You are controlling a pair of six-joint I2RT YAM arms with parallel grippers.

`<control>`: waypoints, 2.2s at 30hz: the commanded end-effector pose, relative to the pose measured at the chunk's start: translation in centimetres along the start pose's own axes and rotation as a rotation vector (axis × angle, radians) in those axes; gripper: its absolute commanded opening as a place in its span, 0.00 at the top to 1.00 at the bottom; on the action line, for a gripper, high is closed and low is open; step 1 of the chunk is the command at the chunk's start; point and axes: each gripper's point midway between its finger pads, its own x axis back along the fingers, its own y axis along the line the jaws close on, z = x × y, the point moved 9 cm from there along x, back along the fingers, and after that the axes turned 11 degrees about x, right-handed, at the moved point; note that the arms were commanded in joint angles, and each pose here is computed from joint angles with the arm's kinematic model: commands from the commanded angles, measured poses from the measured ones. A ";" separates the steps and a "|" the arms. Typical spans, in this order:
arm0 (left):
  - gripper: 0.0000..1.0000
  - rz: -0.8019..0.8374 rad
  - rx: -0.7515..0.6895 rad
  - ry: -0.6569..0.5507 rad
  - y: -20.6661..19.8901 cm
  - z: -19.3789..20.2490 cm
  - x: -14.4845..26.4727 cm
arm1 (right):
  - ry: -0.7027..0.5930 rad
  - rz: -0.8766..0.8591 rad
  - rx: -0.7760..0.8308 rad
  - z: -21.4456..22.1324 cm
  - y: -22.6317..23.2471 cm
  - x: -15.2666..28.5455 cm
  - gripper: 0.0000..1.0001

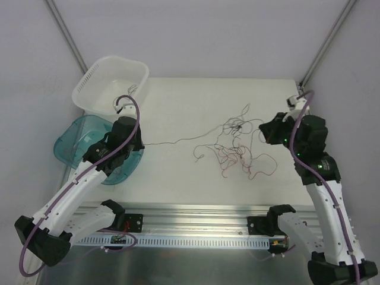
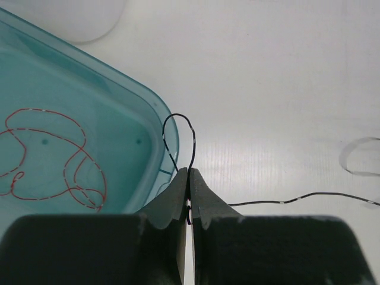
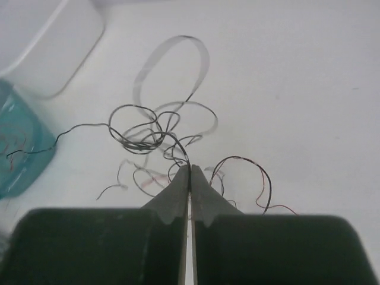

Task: Untangle the cables

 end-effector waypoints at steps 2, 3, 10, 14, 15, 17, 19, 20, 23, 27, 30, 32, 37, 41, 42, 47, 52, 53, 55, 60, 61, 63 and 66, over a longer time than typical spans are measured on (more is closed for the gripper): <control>1.00 -0.092 -0.039 -0.057 1.3 -2.1 0.9 | -0.008 0.279 -0.054 -2.9 -2.8 5.5 0.99; 1.00 -0.111 -0.035 -0.070 1.5 -2.7 1.2 | -0.029 0.319 -0.080 -3.5 -3.1 6.0 0.99; 1.00 -0.378 -0.016 -0.137 5.5 -5.4 3.1 | -0.092 0.463 -0.240 -5.9 -5.6 7.1 0.99; 1.00 -0.527 0.016 -0.201 8.3 -7.0 5.5 | -0.093 0.491 -0.318 -6.1 -7.0 6.6 0.99; 1.00 -0.555 0.016 -0.221 8.8 -7.6 6.3 | -0.091 0.496 -0.331 -6.1 -7.3 6.5 0.99; 1.00 -0.612 0.030 -0.256 9.7 -8.2 7.5 | -0.076 0.498 -0.382 -6.0 -8.2 6.1 0.99; 1.00 -0.618 0.034 -0.284 10.0 -8.7 8.5 | -0.066 0.465 -0.412 -5.9 -8.4 5.5 0.99; 1.00 -0.611 0.038 -0.290 10.0 -8.7 8.7 | -0.059 0.437 -0.414 -5.9 -8.4 5.2 0.99; 1.00 -0.422 0.054 -0.258 8.6 -8.3 8.5 | 0.007 0.328 -0.440 -5.0 -8.3 3.9 0.99; 1.00 0.035 0.047 -0.109 4.8 -6.3 6.4 | 0.104 0.235 -0.384 -3.2 -7.1 2.5 0.99; 0.98 0.421 0.036 0.010 1.4 -4.1 5.0 | 0.197 0.169 -0.346 -1.0 -5.7 1.1 0.99; 0.95 0.496 0.019 0.069 -0.1 -2.8 4.3 | 0.242 0.139 -0.309 0.6 -4.7 0.3 0.99; 0.94 0.413 -0.030 0.273 -1.3 3.3 0.4 | 0.301 0.048 -0.213 2.9 -2.2 -0.8 0.99; 0.73 0.377 -0.056 0.395 -1.7 7.8 -1.5 | 0.313 -0.004 -0.122 3.8 -0.5 -1.1 0.99; 0.57 0.377 -0.075 0.404 -1.9 8.5 -1.6 | 0.314 -0.012 -0.104 3.8 -0.1 -1.1 0.99; 0.13 0.564 -0.177 0.317 -4.6 8.1 0.1 | 0.324 -0.042 -0.038 3.7 1.7 -1.1 0.99; 0.04 0.911 -0.309 0.218 -8.5 8.3 2.0 | 0.322 -0.081 -0.016 3.3 3.0 -1.4 0.99; 0.04 0.967 -0.308 0.158 -9.6 7.6 2.2 | 0.315 -0.085 -0.008 3.1 3.3 -1.4 0.99; 0.05 0.989 -0.323 0.141 -11.1 7.9 1.9 | 0.318 -0.095 0.013 3.1 3.8 -1.4 0.99; 0.11 1.063 -0.412 0.100 -16.5 8.5 0.5 | 0.315 -0.123 -0.010 2.8 5.1 -1.5 0.99; 0.15 1.087 -0.435 0.079 -17.9 8.3 0.8 | 0.313 -0.127 -0.013 2.7 5.2 -1.5 1.00; 0.20 1.090 -0.477 0.076 -19.6 9.2 -0.6 | 0.312 -0.142 -0.010 2.6 5.7 -1.4 0.99; 0.31 1.095 -0.505 0.084 -21.7 10.1 -2.0 | 0.307 -0.155 -0.009 2.4 6.1 -1.4 0.99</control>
